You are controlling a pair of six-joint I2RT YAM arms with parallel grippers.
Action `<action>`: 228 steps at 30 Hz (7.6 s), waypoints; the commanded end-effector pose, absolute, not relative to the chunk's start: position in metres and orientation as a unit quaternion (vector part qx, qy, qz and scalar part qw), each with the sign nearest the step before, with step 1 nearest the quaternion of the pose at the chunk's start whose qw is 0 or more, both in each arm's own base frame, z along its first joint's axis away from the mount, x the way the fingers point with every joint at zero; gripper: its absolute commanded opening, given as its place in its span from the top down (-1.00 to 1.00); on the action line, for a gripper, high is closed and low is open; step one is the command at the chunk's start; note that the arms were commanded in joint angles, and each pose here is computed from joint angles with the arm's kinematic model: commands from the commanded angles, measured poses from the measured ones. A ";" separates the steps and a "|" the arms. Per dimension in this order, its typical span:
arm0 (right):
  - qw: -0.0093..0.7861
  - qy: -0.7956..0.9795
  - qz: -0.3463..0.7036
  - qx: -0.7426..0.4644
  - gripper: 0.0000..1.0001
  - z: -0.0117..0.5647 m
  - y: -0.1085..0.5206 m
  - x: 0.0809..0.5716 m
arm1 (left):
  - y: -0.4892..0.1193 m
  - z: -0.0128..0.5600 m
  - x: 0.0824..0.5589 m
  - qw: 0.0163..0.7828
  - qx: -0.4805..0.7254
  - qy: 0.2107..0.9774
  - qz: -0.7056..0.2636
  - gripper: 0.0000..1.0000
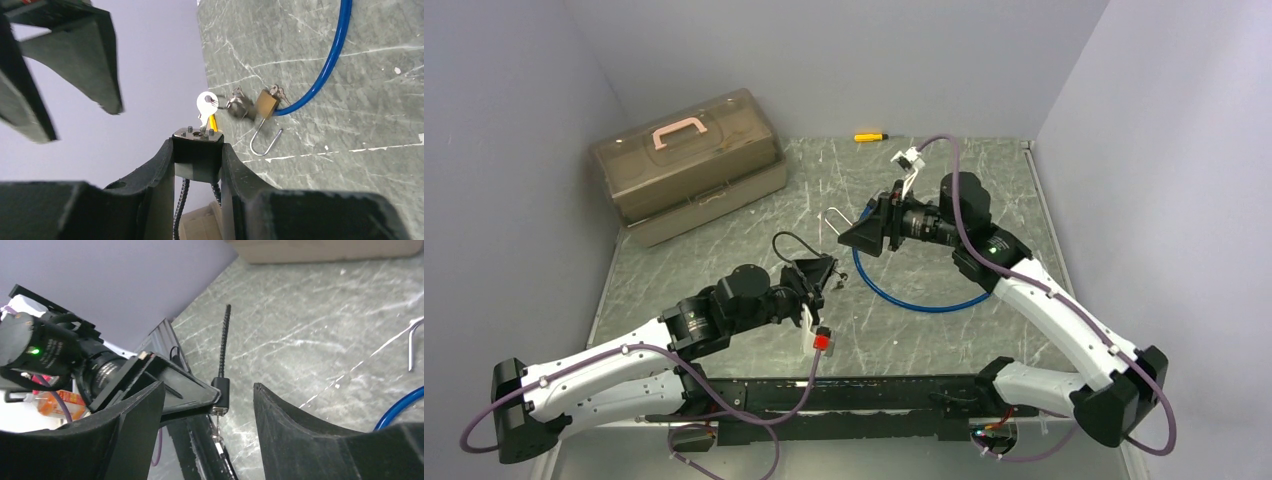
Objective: Unlock with the key
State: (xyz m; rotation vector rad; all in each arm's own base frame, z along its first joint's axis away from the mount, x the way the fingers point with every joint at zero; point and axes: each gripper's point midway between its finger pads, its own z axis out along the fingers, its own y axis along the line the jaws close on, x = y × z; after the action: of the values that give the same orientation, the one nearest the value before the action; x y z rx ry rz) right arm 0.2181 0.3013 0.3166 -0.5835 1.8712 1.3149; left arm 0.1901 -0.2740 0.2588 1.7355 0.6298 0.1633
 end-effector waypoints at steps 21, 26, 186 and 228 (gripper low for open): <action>0.358 0.705 0.549 -0.271 -0.25 0.315 0.323 0.202 | -0.276 0.341 0.200 0.705 0.624 0.337 0.009 1.00; 0.351 0.701 0.556 -0.276 -0.13 0.315 0.334 0.202 | -0.278 0.339 0.201 0.704 0.626 0.335 0.009 1.00; 0.481 0.483 0.567 -0.462 0.62 0.423 0.413 0.135 | -0.190 0.340 0.134 0.628 0.271 0.507 -0.525 1.00; 0.447 0.536 0.507 -0.506 1.00 0.361 0.406 0.125 | -0.184 0.368 0.127 0.641 0.256 0.486 -0.536 1.00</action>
State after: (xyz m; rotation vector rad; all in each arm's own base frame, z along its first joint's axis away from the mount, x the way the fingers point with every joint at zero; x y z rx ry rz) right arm 0.1303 0.4113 0.3883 -1.2050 1.2398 1.2799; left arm 0.1408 -0.1897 0.3244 0.5698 1.2560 -1.2437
